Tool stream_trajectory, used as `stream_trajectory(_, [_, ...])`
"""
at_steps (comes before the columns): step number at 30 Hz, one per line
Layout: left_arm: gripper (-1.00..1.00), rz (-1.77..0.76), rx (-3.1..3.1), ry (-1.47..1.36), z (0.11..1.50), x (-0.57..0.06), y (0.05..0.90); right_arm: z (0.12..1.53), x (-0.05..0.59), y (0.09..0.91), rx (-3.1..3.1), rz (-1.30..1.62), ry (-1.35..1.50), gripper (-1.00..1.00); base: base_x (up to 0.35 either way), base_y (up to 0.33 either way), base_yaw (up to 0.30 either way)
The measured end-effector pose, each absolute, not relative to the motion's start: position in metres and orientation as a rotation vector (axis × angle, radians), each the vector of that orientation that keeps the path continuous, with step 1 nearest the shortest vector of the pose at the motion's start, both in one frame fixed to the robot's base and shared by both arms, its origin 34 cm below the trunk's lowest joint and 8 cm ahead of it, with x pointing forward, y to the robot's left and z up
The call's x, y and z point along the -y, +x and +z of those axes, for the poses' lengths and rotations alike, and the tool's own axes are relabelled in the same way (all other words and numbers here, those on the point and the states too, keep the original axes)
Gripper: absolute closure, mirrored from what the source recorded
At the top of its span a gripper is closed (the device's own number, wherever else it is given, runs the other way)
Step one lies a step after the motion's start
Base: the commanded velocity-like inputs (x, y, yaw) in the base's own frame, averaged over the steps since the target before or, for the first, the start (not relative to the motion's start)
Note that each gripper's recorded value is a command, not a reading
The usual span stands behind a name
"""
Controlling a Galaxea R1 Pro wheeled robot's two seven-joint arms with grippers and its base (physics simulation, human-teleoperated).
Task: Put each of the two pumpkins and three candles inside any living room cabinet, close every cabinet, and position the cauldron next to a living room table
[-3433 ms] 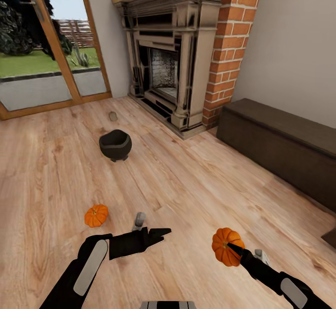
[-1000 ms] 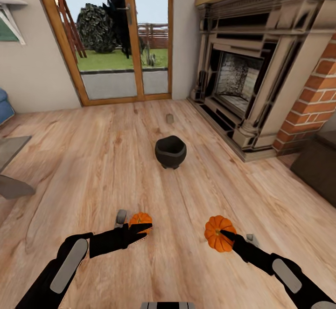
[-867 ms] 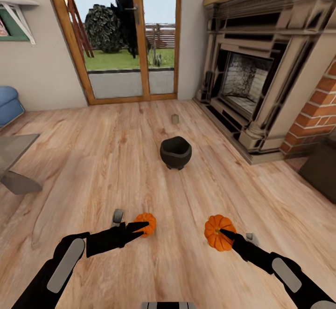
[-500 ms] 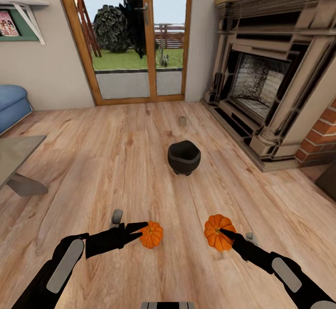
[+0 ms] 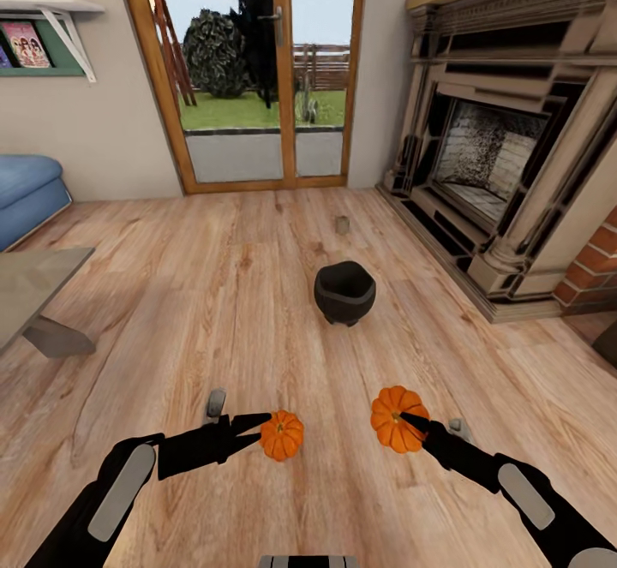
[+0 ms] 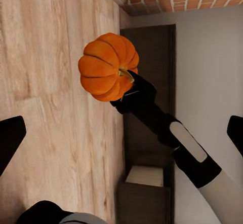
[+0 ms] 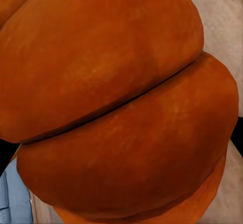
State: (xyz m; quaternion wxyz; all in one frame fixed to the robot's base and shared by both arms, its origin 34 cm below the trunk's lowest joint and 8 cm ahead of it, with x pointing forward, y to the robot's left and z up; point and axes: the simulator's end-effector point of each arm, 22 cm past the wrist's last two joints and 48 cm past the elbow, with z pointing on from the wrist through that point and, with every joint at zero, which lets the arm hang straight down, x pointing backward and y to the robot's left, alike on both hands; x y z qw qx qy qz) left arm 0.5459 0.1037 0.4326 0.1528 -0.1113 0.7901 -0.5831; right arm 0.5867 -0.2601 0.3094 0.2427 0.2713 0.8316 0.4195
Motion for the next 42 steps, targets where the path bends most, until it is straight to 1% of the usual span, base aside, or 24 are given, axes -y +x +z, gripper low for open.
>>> stream_trajectory(7, [-1.00,-1.668,-2.297,-0.358,0.412,-0.105,0.543,0.298,0.260,0.583,-2.289,1.153,0.753,1.00,0.000,0.000,0.000])
stream_trajectory(25, [-1.00,-1.579,-2.308,-0.431,0.363,-0.118,0.546,0.316,0.231,0.603,-2.272,1.261,0.644,1.00,0.000,0.000,0.000])
stream_trajectory(32, [-1.00,-1.575,-2.321,-0.448,0.349,-0.117,0.544,0.304,0.229,0.601,-2.283,1.271,0.668,1.00,0.000,0.000,0.000])
stream_trajectory(42, [-1.00,-1.611,-2.255,-0.411,0.354,-0.123,0.563,0.283,0.228,0.592,-2.312,1.272,0.706,1.00,0.000,0.000,0.000])
